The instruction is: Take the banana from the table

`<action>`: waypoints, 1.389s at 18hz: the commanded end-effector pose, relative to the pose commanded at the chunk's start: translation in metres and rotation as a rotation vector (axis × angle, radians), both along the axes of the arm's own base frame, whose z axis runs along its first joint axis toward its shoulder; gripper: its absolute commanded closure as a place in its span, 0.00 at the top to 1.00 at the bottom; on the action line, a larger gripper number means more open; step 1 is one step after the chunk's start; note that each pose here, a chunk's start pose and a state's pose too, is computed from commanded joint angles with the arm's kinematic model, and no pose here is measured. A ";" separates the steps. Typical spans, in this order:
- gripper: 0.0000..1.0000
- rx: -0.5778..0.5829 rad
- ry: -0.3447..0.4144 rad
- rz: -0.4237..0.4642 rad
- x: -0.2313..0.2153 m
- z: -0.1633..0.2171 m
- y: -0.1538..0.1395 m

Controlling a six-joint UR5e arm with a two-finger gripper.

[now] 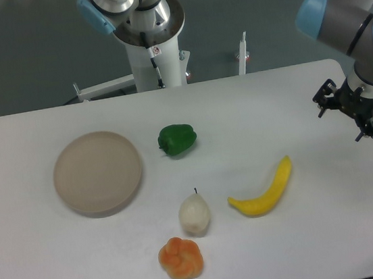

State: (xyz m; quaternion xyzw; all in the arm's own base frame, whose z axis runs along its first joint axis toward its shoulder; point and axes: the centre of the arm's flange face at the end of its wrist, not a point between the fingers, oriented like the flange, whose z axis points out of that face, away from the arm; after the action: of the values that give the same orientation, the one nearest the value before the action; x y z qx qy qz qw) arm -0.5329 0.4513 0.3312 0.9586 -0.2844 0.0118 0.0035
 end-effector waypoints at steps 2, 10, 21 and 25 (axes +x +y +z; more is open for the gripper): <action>1.00 -0.001 0.002 0.000 0.001 -0.002 0.001; 1.00 0.058 -0.042 0.158 0.031 -0.005 0.030; 1.00 0.061 -0.025 0.234 0.084 -0.097 0.097; 1.00 0.028 -0.053 0.230 0.089 -0.126 0.102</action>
State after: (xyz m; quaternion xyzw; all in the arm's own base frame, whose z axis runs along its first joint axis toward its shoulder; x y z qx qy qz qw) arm -0.4440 0.5535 0.2054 0.9843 -0.1724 0.0337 -0.0187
